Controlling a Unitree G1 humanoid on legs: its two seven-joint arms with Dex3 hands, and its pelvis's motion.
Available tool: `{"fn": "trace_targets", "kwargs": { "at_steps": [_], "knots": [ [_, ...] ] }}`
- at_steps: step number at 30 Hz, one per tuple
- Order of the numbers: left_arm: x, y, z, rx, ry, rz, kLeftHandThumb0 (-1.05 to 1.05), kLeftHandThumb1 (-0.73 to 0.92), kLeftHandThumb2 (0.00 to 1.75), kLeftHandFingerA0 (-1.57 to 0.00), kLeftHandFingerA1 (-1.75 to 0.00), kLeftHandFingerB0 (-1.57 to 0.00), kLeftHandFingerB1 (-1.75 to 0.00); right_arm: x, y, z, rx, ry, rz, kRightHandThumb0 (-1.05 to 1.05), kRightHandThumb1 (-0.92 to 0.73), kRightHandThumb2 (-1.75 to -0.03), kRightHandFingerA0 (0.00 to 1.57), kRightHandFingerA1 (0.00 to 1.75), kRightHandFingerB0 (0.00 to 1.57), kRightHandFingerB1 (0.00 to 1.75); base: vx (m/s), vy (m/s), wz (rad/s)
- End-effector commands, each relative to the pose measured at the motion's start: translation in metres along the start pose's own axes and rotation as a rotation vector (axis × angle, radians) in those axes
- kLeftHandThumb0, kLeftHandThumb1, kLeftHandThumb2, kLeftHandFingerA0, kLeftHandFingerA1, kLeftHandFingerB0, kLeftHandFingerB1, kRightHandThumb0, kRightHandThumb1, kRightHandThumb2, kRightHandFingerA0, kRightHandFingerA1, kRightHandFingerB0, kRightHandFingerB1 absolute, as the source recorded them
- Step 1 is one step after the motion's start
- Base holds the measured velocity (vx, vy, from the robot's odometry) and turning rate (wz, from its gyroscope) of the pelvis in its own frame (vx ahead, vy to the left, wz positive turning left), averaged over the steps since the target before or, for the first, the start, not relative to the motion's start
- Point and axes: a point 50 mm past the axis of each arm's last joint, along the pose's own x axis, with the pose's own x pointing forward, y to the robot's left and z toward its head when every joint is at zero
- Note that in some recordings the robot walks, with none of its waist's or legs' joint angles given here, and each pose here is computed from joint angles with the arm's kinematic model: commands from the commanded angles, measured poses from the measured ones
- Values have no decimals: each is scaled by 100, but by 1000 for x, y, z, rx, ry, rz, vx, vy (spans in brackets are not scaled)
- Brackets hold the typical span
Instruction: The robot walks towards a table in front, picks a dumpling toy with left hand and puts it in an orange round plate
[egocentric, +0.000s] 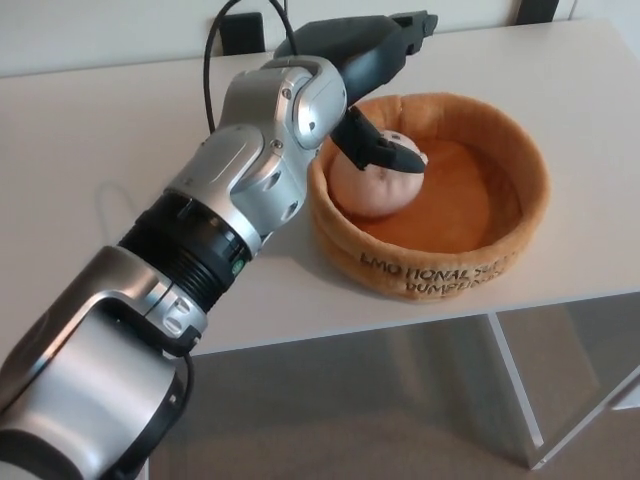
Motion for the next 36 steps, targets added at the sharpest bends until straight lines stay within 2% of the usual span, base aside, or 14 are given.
{"fn": "trace_targets", "kwargs": {
  "at_steps": [1, 9, 14, 18, 19, 22, 23, 24, 25, 27, 28, 30, 31, 36],
  "knots": [
    [-10, 11, -2, 37, -37, -26, -96, 52, 96, 0, 0, 0, 0, -2, -9, 1, -42, 1, -9, -33, -78, -63, 46, 62, 25, 34, 0, 0, 0],
    [-17, 17, -1, 31, -64, -40, -96, 53, 95, 0, -2, 0, 0, -1, -5, 0, -20, 13, -7, -31, -77, -62, 45, 63, 25, 34, 0, 0, 0],
    [-56, 31, -1, -59, -223, 181, -100, 57, 97, 0, -2, 0, 0, -1, -4, 1, -39, 5, 5, -33, -77, -62, 43, 59, 23, 33, 0, 0, 0],
    [-61, 32, 0, -66, -233, 193, -100, 57, 97, 0, -2, 0, 0, 0, -4, 1, -39, 5, 5, -33, -77, -62, 43, 59, 23, 33, 0, 0, 0],
    [-96, 41, 4, -125, -356, 279, -85, 64, 59, -8, -28, 0, -16, 0, -7, 3, -45, 2, 0, -32, -78, -63, 44, 58, 24, 34, 0, 0, 0],
    [-194, 48, 10, -194, -606, 443, -74, 47, 88, -6, -29, 0, -22, -2, -10, 0, -47, 14, -10, -32, -78, -63, 45, 60, 25, 35, 0, 0, 0],
    [-213, 41, 6, -223, -617, 447, -72, 56, 58, -15, -27, -10, -27, -3, -11, -3, -55, 23, -11, -33, -79, -63, 46, 60, 26, 34, 0, 0, 0],
    [-225, 36, 5, -239, -617, 445, -72, 56, 58, -15, -27, -10, -27, -4, -11, -5, -62, 28, -12, -33, -79, -63, 46, 60, 26, 34, 0, 0, 0],
    [-249, 21, 0, -281, -616, 421, -70, 46, 76, -19, -42, -14, -38, -5, -12, -7, -76, 37, -13, -33, -78, -63, 45, 57, 25, 33, 0, 0, 0],
    [-265, 9, -4, -313, -612, 394, -70, 46, 76, -19, -42, -14, -38, -5, -12, -8, -85, 42, -14, -33, -78, -63, 45, 57, 25, 33, 0, 0, 0],
    [-284, -16, -17, -360, -528, 293, -68, 54, 58, -25, -36, -19, -30, -5, -11, -9, -67, 50, -7, -34, -80, -66, 42, 60, 25, 35, 0, 0, 0],
    [-297, -37, -30, -405, -452, 217, -71, 47, 76, -19, -42, -14, -39, -6, -10, -12, -59, 63, -8, -34, -80, -63, 44, 62, 26, 34, 0, 0, 0],
    [-308, -64, -47, -460, -359, 134, -71, 59, 58, -24, -34, -19, -31, -6, -8, -15, -61, 76, -12, -34, -80, -63, 43, 61, 25, 34, 0, 0, 0],
    [-338, -141, -89, -577, -78, -140, -71, 57, 58, -32, -34, -27, -31, -8, -8, -22, -82, 110, -29, -34, -79, -63, 47, 63, 25, 33, 0, 0, 0]
  ]
}}
